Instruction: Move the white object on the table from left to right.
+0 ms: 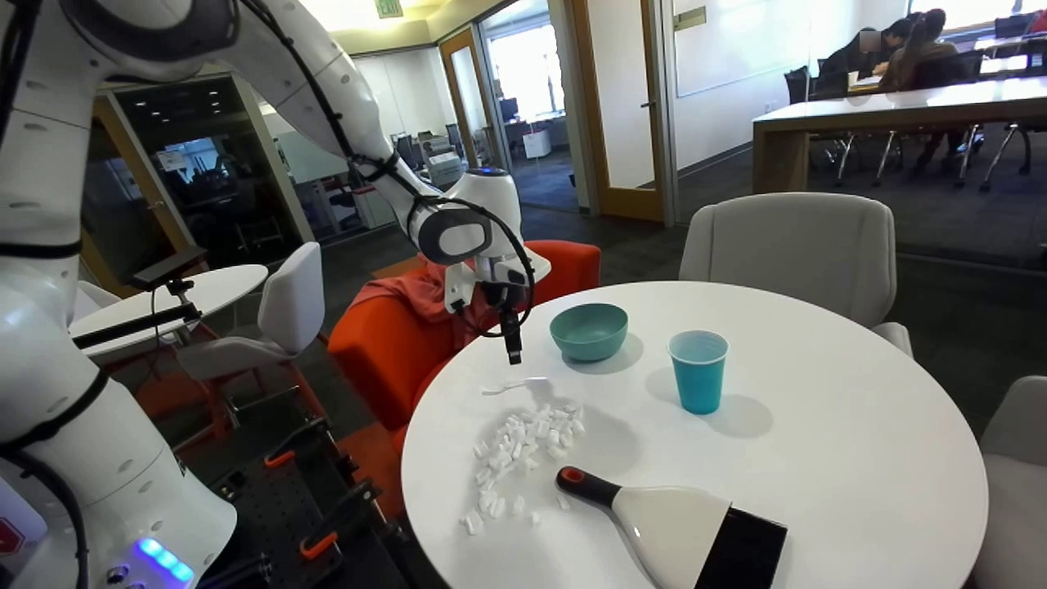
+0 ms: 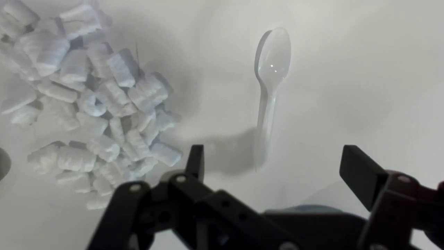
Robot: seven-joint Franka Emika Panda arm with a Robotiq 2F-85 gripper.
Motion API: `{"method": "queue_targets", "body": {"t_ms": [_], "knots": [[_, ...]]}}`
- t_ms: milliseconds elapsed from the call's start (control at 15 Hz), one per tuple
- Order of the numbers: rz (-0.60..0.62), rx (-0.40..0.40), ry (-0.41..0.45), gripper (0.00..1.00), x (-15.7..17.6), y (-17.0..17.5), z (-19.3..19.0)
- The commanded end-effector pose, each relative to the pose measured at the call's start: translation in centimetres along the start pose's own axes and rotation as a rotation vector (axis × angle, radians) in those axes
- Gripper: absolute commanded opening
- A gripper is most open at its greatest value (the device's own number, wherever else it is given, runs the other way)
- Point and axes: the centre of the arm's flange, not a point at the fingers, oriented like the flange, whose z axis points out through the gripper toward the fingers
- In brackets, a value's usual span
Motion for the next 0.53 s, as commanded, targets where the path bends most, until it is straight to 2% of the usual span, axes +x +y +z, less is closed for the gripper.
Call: {"method": "queue_targets", "body": {"t_ms": [0,467], "knots": [[-0.020,-0.034,-0.037,1.00,0.5,-2.2,2.4],[-0.018,-0.026,-0.011,1.00,-0.4,-1.3,3.4]]}}
